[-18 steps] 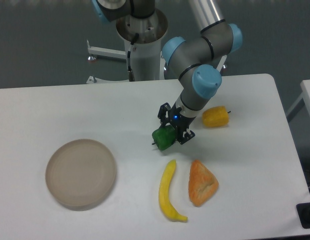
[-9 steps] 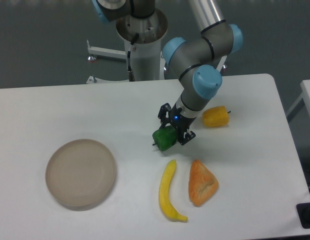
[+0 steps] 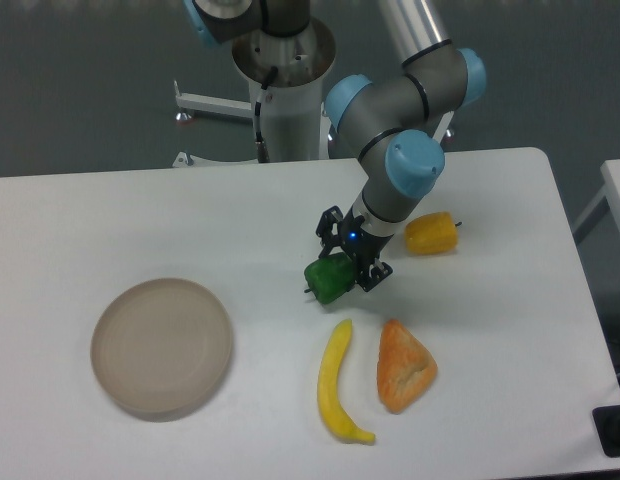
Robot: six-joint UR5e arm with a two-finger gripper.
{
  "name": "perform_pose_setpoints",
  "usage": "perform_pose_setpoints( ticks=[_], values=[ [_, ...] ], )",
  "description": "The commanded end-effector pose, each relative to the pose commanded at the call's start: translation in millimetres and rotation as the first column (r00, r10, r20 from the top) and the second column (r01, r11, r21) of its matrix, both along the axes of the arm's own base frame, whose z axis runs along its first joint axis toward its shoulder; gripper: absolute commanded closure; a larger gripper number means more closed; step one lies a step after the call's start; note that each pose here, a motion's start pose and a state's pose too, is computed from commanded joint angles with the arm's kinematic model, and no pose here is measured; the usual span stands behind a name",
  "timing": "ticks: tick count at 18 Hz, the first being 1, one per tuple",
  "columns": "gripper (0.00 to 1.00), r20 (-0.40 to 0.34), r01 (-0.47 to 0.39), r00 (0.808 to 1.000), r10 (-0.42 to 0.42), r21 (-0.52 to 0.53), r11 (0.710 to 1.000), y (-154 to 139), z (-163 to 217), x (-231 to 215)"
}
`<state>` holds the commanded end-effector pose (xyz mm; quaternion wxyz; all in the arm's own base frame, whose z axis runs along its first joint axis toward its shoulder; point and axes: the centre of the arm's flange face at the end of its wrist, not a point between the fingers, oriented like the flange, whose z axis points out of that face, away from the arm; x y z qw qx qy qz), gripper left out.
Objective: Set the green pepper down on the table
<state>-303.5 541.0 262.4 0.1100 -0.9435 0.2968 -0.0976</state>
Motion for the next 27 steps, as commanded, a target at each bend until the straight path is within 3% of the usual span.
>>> perform_pose_setpoints(
  ticks=[4, 14, 20, 27],
  values=[
    [0.0, -0.023, 0.004, 1.0, -0.004, 0.02, 1.0, -1.5, 13.6, -9.3],
    [0.0, -0.172, 0.001, 0.985, 0.02, 0.126, 0.992, -6.6, 90.9, -79.8],
    [0.0, -0.332, 0.0, 0.943, 0.015, 0.043, 0.999, 5.5, 115.4, -110.6],
    [0.0, -0.427, 0.03, 0.904, -0.036, -0.019, 0.999, 42.6, 121.0, -112.1]
  ],
)
